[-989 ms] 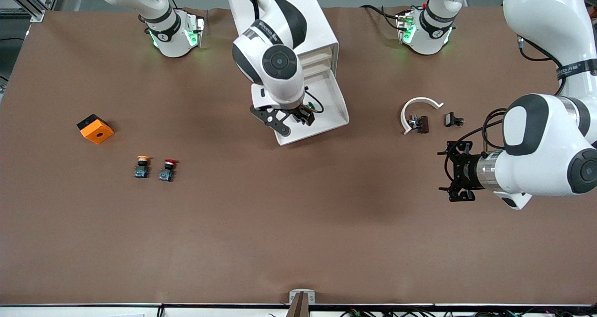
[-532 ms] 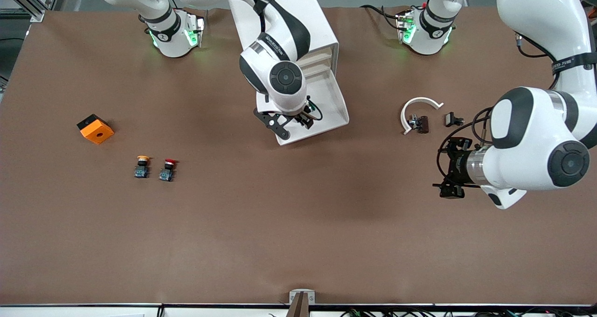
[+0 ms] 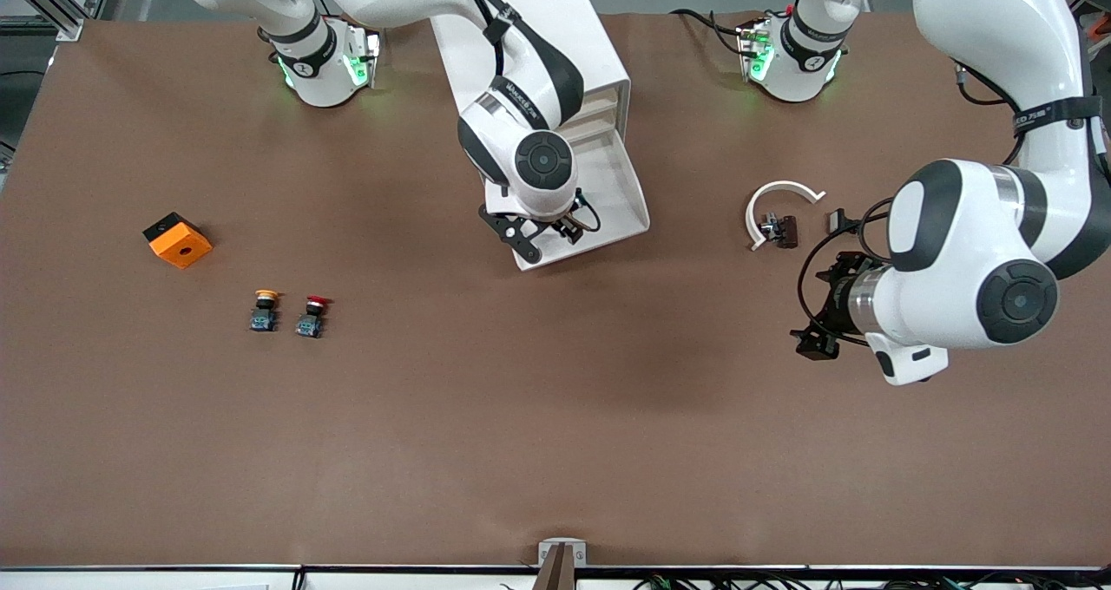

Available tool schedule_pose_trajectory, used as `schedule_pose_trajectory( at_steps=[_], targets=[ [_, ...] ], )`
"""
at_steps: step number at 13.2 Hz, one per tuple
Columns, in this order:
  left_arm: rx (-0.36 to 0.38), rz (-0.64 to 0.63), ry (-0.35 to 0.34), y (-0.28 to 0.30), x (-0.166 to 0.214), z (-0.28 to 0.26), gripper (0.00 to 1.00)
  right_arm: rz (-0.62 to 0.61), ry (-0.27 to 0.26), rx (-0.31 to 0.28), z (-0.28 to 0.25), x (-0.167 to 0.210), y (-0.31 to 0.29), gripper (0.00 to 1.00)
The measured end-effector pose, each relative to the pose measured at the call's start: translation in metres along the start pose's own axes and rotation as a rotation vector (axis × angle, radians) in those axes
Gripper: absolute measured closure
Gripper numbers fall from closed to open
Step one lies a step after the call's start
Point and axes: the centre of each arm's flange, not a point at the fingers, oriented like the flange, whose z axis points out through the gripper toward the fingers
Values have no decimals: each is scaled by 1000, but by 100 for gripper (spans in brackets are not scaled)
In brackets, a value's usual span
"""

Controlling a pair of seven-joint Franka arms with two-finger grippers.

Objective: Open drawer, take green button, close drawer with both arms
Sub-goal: 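Grasp the green-capped button in the drawer with the right gripper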

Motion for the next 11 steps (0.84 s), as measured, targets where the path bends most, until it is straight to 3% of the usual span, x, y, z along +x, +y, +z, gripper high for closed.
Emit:
schedule_pose_trajectory(
  at_steps=[5, 11],
  targets=[
    [16, 82, 7, 5, -15, 13, 0, -12, -18, 4, 13, -17, -4, 0],
    [-20, 156, 24, 13, -32, 37, 0, -18, -17, -2, 28, -23, -7, 0]
  ],
)
